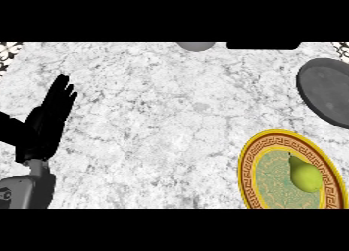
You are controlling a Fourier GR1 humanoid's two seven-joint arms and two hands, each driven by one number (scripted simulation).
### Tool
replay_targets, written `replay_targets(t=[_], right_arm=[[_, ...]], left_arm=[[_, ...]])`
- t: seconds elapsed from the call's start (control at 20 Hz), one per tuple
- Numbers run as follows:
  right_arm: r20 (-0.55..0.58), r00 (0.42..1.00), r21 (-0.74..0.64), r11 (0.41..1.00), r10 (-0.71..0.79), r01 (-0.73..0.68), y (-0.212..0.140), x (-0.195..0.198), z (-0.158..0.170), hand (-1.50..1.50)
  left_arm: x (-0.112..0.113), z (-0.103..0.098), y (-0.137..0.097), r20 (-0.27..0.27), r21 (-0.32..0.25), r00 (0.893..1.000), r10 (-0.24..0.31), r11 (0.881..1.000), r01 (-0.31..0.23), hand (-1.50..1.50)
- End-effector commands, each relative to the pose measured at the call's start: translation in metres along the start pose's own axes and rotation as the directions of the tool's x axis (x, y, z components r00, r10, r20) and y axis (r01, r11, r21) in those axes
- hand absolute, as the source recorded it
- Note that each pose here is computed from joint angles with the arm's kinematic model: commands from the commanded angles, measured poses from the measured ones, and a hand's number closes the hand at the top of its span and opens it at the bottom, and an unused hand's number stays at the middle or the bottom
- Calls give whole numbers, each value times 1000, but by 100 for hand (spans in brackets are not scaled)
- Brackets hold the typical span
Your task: Pick the lemon from the plate and place it in the pan
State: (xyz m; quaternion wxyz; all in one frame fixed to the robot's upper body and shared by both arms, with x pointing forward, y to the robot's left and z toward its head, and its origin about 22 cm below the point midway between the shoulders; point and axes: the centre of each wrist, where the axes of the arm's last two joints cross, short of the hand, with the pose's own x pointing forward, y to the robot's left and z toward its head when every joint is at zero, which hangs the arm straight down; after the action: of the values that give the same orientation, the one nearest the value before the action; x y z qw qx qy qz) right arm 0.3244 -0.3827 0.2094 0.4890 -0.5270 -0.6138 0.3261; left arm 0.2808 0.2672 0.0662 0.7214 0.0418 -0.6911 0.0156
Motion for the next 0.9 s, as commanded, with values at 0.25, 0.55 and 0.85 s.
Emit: replay_targets(t=[0.25, 0.55, 0.85], right_arm=[[-27, 998, -5, 999, -50, 50, 42, -73, -28, 150], [24, 994, 49, 994, -103, 102, 77, -102, -21, 150], [-5, 1000, 99, 995, -26, 26, 118, -115, 3, 150]], left_arm=[[-5, -6, -7, -7, -3, 1000, 6, 1000, -6, 0], [3, -15, 3, 17, -28, 1000, -8, 1000, 9, 0], [-4, -3, 0, 28, -30, 1000, 10, 1000, -9, 0]])
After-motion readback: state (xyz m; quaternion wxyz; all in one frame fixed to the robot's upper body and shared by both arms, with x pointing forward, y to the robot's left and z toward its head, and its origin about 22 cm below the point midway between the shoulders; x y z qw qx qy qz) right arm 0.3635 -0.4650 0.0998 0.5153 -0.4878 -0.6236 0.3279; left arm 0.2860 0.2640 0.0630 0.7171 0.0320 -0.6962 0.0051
